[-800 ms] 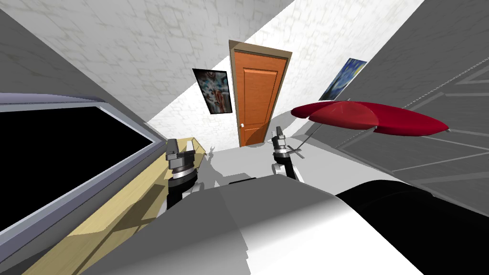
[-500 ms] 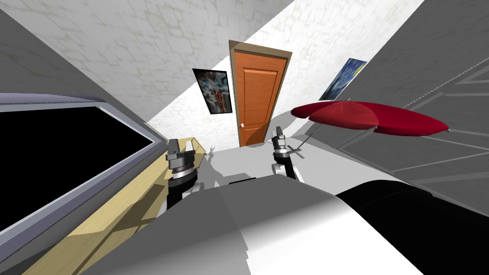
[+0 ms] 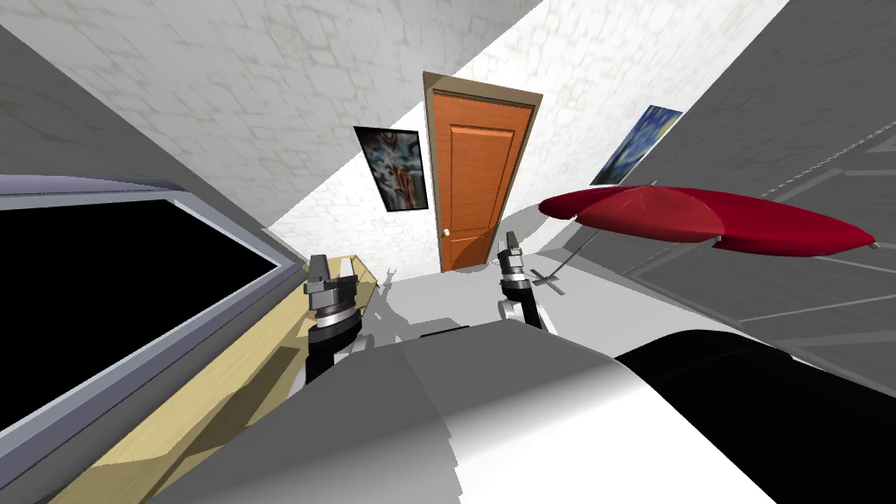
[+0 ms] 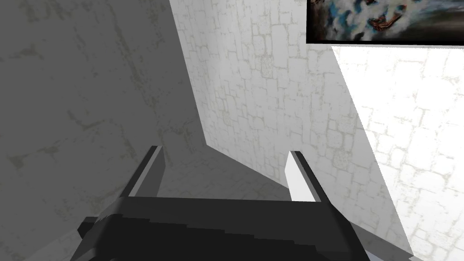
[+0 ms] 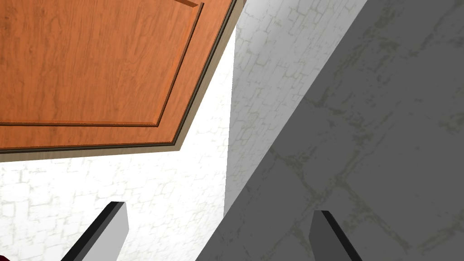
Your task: Pull the door open
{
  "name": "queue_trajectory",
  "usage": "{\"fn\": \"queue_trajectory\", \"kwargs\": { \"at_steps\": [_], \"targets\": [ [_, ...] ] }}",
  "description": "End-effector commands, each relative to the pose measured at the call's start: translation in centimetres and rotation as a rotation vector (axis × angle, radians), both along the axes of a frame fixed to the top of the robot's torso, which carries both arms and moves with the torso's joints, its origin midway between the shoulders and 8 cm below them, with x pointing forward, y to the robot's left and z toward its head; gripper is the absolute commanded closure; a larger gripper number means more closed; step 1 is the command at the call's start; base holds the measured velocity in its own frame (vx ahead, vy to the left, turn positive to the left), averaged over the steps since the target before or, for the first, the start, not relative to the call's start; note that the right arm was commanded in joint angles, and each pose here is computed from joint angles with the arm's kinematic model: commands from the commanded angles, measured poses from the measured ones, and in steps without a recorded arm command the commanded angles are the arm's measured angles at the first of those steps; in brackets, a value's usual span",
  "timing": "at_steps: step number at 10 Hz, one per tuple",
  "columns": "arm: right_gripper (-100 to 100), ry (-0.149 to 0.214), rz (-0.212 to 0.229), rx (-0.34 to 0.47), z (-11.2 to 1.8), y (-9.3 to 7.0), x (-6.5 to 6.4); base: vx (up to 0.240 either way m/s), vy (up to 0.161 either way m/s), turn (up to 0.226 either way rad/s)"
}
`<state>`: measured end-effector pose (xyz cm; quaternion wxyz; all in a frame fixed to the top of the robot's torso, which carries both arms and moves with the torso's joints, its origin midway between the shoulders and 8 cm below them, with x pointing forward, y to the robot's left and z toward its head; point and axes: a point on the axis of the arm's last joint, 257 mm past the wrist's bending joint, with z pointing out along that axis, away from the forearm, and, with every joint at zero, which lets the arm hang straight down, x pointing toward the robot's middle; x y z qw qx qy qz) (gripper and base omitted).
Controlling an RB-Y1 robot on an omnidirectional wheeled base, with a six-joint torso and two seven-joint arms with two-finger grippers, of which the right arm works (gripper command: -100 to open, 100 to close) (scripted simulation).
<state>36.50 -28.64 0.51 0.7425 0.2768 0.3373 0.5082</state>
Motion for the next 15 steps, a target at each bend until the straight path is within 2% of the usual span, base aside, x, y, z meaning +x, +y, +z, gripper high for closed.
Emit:
{"fn": "queue_trajectory", "kwargs": {
  "at_steps": [1,8,15],
  "targets": [
    [-100,0.003,-0.002,-0.005,-0.1,0.0,0.1,0.195,0.074,0.012],
    [-100,0.015,-0.009,-0.025,-0.7,-0.1,0.3,0.195,0.06,0.011],
    [-100,0.041,-0.027,-0.066,-2.0,-0.3,0.8,0.193,0.067,0.015]
  ]
}}
